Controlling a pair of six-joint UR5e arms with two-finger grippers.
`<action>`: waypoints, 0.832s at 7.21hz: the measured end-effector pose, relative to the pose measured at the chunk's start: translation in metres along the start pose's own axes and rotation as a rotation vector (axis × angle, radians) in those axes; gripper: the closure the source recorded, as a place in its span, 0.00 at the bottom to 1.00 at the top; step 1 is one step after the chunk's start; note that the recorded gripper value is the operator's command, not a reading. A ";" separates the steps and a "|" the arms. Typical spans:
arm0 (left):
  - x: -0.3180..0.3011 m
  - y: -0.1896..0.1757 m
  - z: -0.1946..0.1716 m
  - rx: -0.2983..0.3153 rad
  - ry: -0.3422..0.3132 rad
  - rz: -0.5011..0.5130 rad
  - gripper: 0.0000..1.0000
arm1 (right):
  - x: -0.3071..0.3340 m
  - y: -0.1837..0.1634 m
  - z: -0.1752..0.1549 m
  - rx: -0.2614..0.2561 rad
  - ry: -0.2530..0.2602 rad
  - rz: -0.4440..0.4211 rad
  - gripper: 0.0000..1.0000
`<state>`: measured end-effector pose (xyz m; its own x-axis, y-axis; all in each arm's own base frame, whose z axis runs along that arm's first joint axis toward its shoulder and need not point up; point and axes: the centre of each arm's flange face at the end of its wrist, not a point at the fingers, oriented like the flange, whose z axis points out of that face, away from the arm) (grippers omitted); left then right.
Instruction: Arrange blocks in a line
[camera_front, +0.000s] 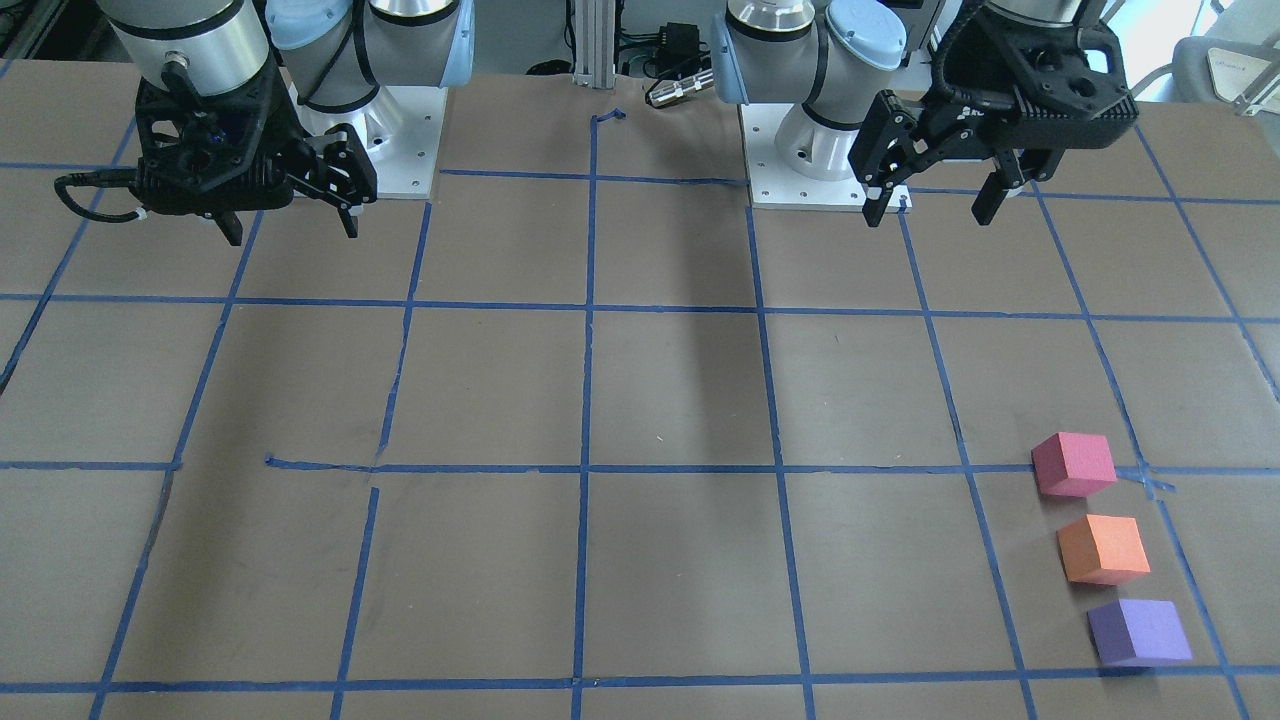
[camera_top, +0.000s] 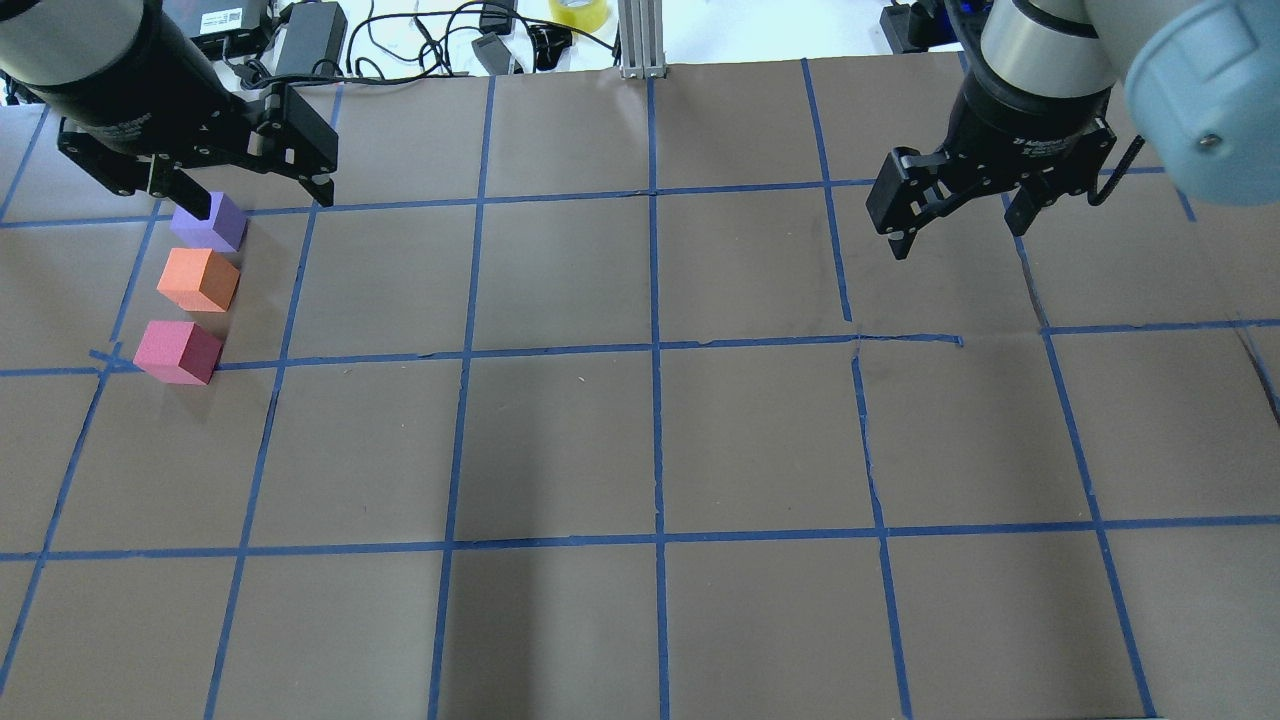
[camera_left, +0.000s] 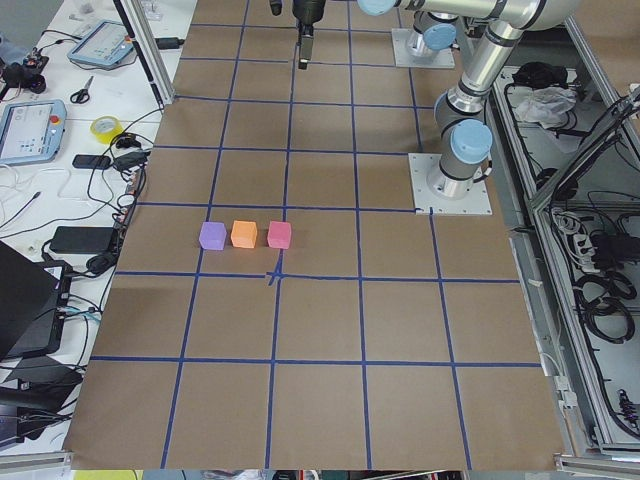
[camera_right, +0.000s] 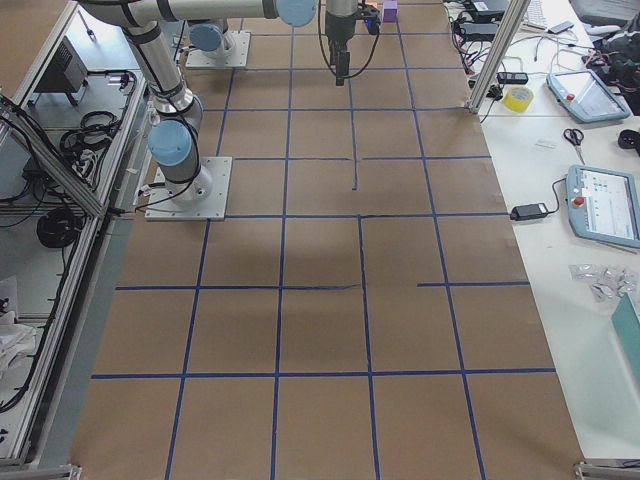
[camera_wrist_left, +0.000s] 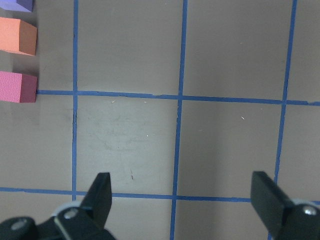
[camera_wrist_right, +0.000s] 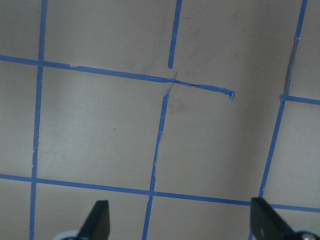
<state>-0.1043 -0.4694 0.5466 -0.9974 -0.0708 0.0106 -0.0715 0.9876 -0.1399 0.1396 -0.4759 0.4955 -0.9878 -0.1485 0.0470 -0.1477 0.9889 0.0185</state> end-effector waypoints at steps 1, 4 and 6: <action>0.000 0.002 0.002 0.000 0.000 -0.004 0.00 | 0.000 0.000 0.000 0.000 0.000 0.000 0.00; 0.000 0.004 0.005 -0.006 0.002 -0.008 0.00 | 0.000 0.000 0.000 -0.001 0.000 0.000 0.00; 0.000 0.005 0.006 -0.008 0.002 -0.008 0.00 | 0.000 0.000 0.000 -0.001 0.000 0.000 0.00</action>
<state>-0.1048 -0.4653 0.5398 -0.9968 -0.0783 0.0139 -0.0795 0.9880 -0.1322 0.1396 -0.4761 0.4952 -0.9878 -0.1485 0.0469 -0.1477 0.9888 0.0195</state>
